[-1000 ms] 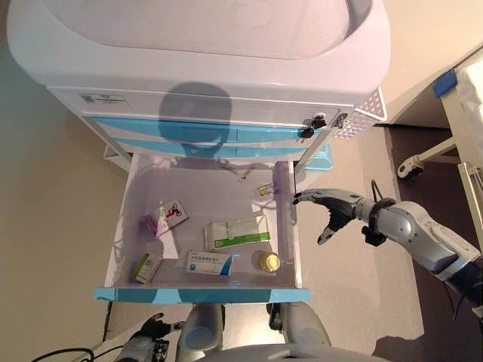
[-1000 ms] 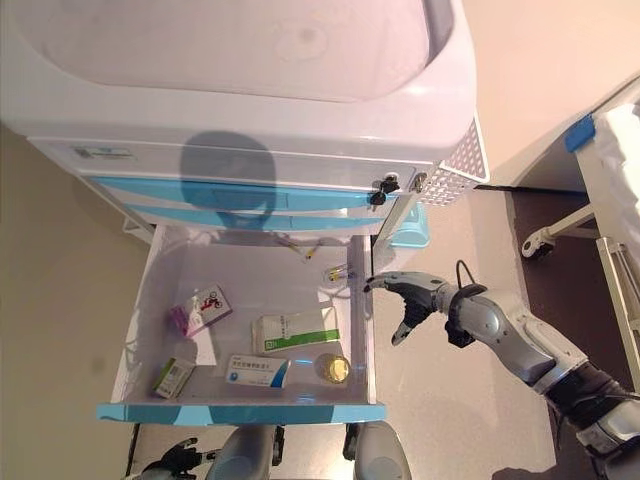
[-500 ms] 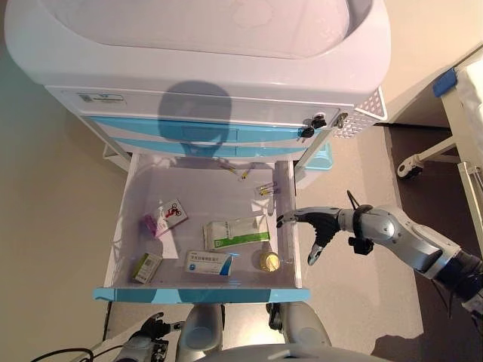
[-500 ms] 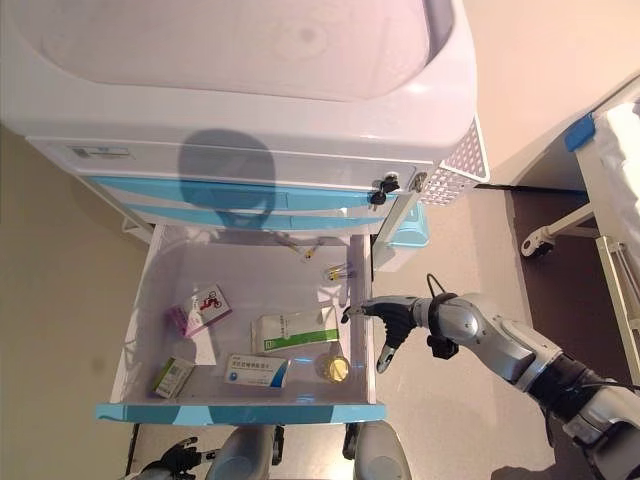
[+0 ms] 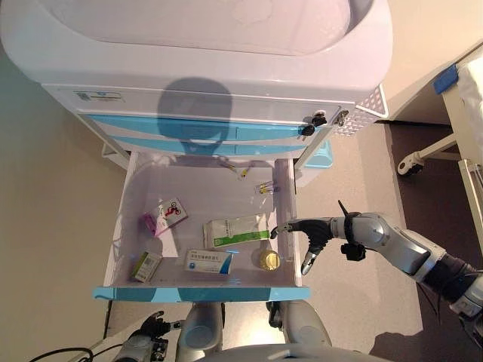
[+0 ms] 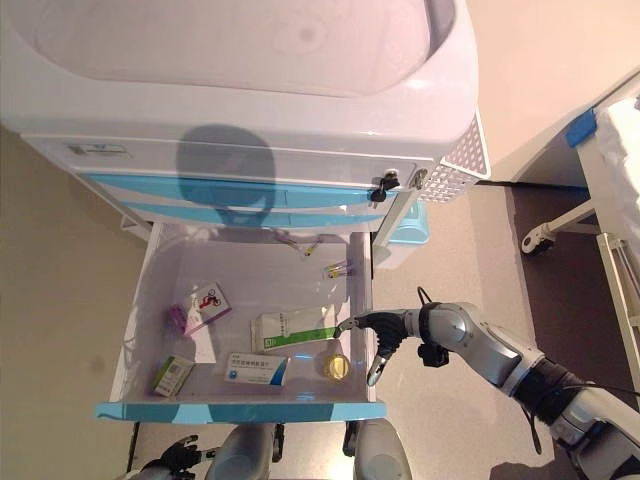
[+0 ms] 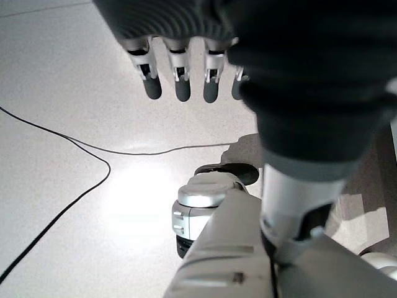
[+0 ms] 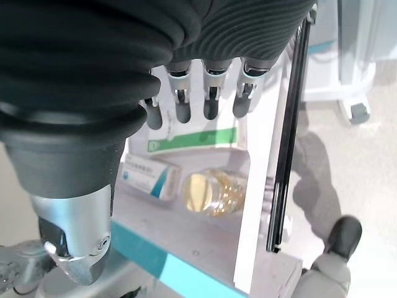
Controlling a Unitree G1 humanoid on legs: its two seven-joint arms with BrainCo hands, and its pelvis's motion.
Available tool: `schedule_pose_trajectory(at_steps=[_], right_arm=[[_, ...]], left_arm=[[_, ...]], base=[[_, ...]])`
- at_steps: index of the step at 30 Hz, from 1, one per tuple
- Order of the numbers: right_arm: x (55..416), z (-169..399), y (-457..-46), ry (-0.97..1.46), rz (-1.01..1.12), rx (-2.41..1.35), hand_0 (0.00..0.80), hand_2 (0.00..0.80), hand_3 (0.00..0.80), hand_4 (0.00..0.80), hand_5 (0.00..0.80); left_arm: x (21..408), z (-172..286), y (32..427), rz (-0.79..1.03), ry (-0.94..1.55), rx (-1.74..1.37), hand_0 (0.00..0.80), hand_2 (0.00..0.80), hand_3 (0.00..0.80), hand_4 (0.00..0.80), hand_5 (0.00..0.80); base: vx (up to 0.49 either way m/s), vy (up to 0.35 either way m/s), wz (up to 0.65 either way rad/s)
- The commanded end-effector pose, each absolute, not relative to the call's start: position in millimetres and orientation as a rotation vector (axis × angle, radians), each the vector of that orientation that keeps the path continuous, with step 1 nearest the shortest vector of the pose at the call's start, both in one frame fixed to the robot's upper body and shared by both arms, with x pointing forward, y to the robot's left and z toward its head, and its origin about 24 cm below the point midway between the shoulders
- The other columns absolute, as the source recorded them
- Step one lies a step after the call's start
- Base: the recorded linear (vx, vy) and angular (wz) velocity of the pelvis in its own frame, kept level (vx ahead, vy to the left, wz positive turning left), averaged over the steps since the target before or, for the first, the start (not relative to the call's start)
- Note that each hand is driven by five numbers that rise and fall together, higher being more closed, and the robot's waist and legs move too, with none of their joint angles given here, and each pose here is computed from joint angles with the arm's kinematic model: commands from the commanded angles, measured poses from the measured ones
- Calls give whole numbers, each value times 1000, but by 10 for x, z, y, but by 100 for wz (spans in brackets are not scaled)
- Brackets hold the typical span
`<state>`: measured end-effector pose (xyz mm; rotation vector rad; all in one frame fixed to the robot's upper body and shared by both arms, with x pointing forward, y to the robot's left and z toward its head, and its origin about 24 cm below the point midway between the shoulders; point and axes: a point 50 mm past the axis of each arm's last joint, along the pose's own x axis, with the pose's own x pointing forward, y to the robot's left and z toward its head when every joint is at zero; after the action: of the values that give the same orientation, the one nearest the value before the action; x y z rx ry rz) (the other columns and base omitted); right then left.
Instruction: Open the drawer and pick up the medicine
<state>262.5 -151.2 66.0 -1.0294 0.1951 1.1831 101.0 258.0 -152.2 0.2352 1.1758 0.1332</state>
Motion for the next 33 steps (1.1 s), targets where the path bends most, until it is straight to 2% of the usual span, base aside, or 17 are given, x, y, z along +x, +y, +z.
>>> schedule_pose_trajectory(at_steps=[1,22,33], right_arm=[[2555,678,-1284,123,1260,-999,0,0,0,0,0],[2574,710,-1043,25,1252,-995,0,0,0,0,0],[2627,483,-1055,56,1195,-1100,0,0,0,0,0]], left_arm=[[986,-1537,2548,101,1184,238,0,0,0,0,0],[1061,-1524,2535,115,1173,246,0,0,0,0,0],[1061,-1522,2551,127,1182,257,0,0,0,0,0]], base=[[0,0,0],[0,0,0],[0,0,0]])
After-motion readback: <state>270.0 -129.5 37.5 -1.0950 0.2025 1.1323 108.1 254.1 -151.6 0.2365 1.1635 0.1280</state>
